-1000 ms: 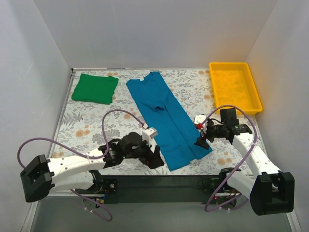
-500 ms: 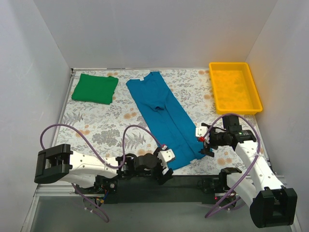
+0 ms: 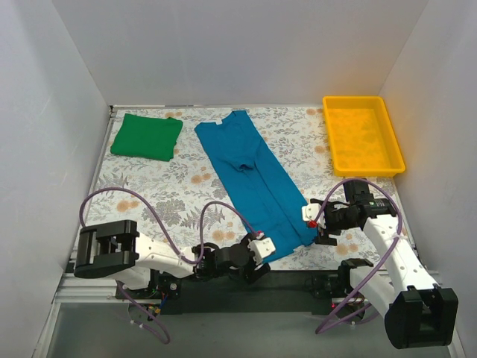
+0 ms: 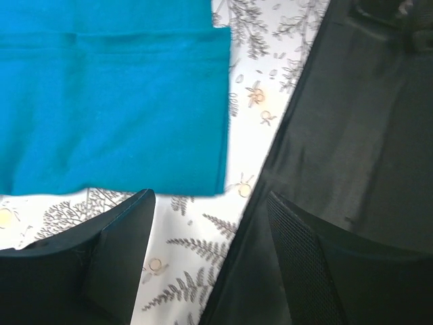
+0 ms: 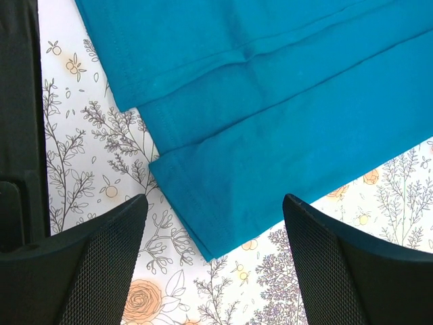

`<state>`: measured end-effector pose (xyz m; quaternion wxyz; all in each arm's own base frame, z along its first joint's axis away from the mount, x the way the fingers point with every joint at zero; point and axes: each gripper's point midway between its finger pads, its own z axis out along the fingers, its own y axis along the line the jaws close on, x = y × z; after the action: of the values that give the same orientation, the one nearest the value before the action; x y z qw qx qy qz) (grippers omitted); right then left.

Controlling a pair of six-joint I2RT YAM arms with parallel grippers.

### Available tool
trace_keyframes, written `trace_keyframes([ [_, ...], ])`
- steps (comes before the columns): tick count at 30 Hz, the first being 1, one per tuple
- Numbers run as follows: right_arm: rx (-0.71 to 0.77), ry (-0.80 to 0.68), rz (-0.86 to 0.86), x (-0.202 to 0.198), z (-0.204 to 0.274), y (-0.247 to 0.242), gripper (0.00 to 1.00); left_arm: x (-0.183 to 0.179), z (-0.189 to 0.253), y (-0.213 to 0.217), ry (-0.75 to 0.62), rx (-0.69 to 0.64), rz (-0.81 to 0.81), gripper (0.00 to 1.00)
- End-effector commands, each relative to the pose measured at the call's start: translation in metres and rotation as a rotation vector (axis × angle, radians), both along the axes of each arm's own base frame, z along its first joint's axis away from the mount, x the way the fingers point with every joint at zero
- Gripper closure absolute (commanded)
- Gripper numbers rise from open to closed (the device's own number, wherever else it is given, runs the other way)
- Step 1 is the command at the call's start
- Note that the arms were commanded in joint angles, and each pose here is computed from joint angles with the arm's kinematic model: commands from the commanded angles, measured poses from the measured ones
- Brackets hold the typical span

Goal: Fold and stack the t-shirts

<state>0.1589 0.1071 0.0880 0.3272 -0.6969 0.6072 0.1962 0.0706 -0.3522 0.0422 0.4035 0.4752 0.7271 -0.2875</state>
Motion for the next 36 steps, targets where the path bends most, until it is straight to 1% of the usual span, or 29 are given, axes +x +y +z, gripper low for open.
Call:
trace_keyframes([
  [1, 0.014, 0.001, 0.032, -0.003, 0.002, 0.001, 0.14, 0.019, 0.023, -0.018, -0.111, -0.054, 0.045, 0.34],
  [4, 0.017, 0.019, 0.018, -0.001, 0.001, 0.001, 0.15, 0.026, 0.022, -0.022, -0.148, -0.038, 0.058, 0.37],
  [5, 0.018, 0.029, 0.012, 0.0, 0.001, 0.0, 0.16, 0.028, 0.018, -0.022, -0.172, -0.014, 0.051, 0.39],
  [8, 0.023, 0.043, 0.003, 0.001, -0.001, -0.001, 0.16, 0.031, 0.014, -0.026, -0.204, 0.018, 0.035, 0.4],
  [13, 0.027, 0.054, -0.015, 0.002, -0.003, -0.003, 0.16, 0.027, 0.004, -0.028, -0.203, 0.056, -0.002, 0.42],
  [19, 0.015, 0.079, -0.024, 0.001, -0.006, -0.006, 0.16, 0.022, -0.007, -0.027, -0.196, 0.086, -0.041, 0.43],
  [21, 0.01, 0.083, -0.027, 0.001, -0.007, -0.007, 0.17, 0.024, -0.011, -0.026, -0.205, 0.107, -0.037, 0.46],
  [23, 0.009, 0.084, -0.028, 0.002, -0.008, -0.007, 0.17, 0.026, -0.019, -0.024, -0.211, 0.144, -0.033, 0.52],
  [24, 0.009, 0.088, -0.03, 0.001, -0.008, -0.007, 0.17, 0.029, -0.021, -0.023, -0.217, 0.154, -0.022, 0.53],
  [30, -0.003, 0.091, -0.034, 0.001, -0.011, -0.009, 0.17, 0.029, -0.035, -0.011, -0.212, 0.19, -0.007, 0.54],
  [33, -0.005, 0.097, -0.036, 0.001, -0.011, -0.009, 0.18, 0.029, -0.04, -0.006, -0.209, 0.21, -0.007, 0.62],
  [34, -0.006, 0.096, -0.038, 0.002, -0.011, -0.01, 0.18, 0.029, -0.043, -0.005, -0.207, 0.22, -0.009, 0.68],
  [36, -0.009, 0.101, -0.04, 0.002, -0.012, -0.01, 0.18, 0.029, -0.045, -0.002, -0.205, 0.232, -0.003, 0.74],
])
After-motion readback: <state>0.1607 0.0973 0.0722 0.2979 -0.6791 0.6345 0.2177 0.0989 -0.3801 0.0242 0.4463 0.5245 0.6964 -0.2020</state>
